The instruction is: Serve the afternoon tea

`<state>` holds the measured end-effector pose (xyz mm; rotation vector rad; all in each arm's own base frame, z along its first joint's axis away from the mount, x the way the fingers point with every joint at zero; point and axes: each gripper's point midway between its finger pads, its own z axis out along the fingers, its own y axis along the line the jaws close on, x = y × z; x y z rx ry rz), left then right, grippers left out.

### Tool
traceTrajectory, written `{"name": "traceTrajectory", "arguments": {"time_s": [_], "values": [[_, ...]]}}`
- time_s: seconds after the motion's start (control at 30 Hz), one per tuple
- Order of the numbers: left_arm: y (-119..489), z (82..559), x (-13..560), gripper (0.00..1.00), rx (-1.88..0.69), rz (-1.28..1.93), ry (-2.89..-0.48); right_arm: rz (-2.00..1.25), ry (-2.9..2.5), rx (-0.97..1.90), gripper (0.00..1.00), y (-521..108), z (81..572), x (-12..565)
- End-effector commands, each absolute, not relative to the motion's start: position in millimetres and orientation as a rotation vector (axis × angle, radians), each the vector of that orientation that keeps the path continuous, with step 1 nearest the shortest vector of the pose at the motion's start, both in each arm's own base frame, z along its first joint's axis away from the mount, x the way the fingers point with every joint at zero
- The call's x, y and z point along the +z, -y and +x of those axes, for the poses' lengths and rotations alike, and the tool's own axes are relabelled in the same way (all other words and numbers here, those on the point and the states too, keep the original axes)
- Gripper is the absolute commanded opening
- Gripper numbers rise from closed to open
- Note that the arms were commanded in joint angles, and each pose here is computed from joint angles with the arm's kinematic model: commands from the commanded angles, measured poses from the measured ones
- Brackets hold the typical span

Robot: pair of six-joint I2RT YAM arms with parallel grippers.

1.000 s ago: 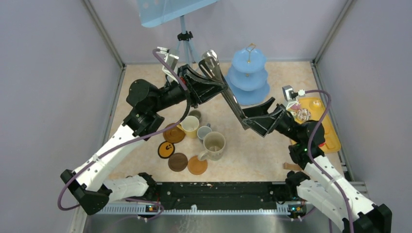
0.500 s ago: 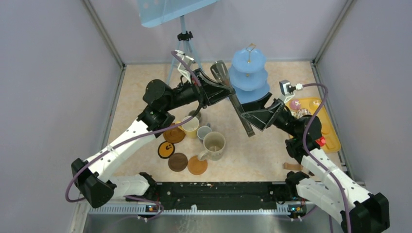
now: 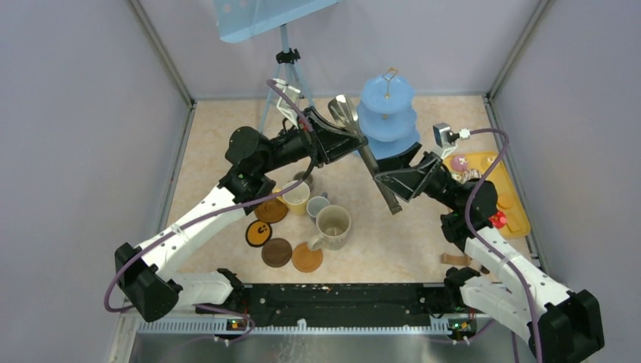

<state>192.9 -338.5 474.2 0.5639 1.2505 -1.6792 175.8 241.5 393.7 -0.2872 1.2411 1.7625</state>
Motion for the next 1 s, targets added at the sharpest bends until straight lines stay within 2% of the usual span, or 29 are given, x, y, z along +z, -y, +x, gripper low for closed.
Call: {"name": "traceTrajectory", "arguments": {"time_s": [0.0,0.6,0.97], "values": [[338,198,483,0.00,-1.685,0.528,-1.193,-0.357,-1.162,1.781,0.81,-239,160,404],[341,200,485,0.00,-1.699,0.536,-1.166,-0.329,-1.192,1.842,0.87,-242,163,392],[345,209,473,0.00,-1.684,0.497,-1.231,-0.297,-1.182,1.817,0.74,-240,167,392]]}}
